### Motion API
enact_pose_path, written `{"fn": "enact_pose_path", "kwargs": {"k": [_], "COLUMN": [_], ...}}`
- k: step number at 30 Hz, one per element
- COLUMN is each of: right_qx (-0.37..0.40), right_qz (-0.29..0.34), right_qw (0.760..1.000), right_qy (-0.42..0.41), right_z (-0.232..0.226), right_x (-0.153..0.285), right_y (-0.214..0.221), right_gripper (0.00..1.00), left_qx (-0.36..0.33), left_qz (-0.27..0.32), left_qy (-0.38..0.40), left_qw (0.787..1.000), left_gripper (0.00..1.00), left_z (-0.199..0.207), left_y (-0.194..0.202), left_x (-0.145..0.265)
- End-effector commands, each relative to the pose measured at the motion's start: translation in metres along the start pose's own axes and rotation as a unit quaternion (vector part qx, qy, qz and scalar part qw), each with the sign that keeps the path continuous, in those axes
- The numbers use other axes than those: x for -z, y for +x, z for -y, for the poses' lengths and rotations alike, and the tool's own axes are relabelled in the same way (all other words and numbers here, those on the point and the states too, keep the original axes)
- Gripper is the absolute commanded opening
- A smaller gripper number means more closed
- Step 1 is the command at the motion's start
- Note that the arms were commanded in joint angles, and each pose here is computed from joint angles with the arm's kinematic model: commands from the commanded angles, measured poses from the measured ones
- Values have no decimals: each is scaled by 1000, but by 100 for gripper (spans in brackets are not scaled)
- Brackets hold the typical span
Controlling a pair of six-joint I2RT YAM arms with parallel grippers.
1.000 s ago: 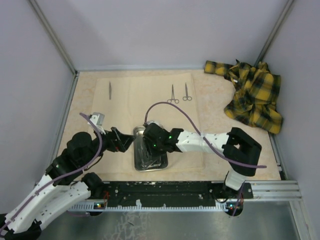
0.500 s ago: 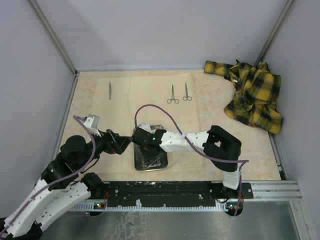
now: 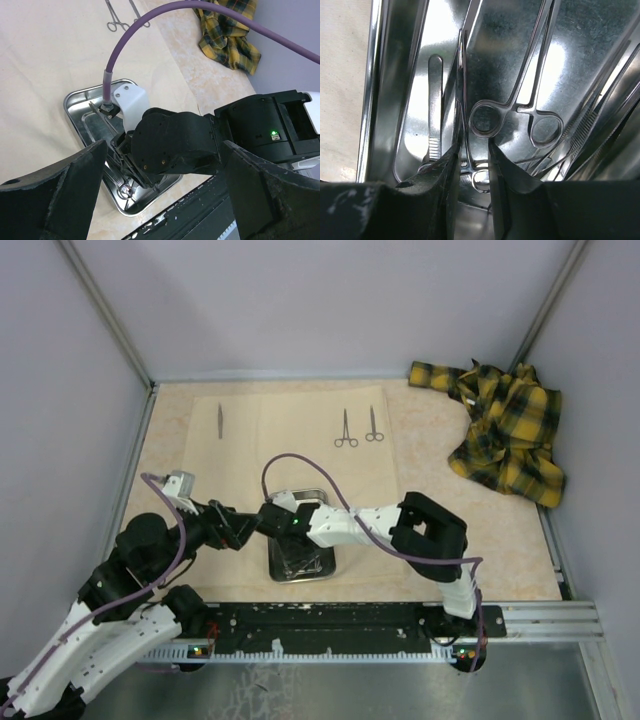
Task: Open and lay out the surgical kit
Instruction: Pick up the medical item from the container.
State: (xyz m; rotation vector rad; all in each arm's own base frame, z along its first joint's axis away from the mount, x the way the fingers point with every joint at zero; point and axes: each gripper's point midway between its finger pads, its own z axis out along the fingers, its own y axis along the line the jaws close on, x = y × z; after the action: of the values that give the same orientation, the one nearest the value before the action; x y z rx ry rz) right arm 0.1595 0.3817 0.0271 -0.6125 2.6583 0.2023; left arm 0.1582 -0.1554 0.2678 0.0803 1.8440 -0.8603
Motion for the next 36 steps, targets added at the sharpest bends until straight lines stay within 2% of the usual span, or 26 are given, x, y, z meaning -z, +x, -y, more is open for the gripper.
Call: {"fn": "enact_pose_path", "kwargs": {"k": [1, 5, 9, 10, 23, 36], "right_qx": [7, 14, 14, 14, -9, -24], "right_qz": [1, -11, -22, -23, 58, 92], "right_qw": [1000, 1000, 999, 999, 998, 995], "right_qy": [17, 26, 30, 29, -5, -15], "right_z": [-5, -4, -1, 0, -3, 2], "right_x": [-4, -10, -15, -15, 29, 49], "right_y": [6, 15, 24, 25, -12, -23], "right_gripper": [28, 26, 9, 0, 0, 0], "left_qx": [-3, -2, -1, -2, 2, 4], "left_qz": [17, 16, 19, 18, 18, 17], "left_qy": [8, 8, 10, 10, 12, 12], "left_qw": [1000, 1000, 1000, 1000, 1000, 1000], "left_gripper": [99, 99, 99, 99, 99, 99], "left_z": [5, 5, 5, 5, 6, 6], "left_y": [-11, -10, -11, -11, -11, -11], "left_x": [6, 6, 7, 7, 8, 8]}}
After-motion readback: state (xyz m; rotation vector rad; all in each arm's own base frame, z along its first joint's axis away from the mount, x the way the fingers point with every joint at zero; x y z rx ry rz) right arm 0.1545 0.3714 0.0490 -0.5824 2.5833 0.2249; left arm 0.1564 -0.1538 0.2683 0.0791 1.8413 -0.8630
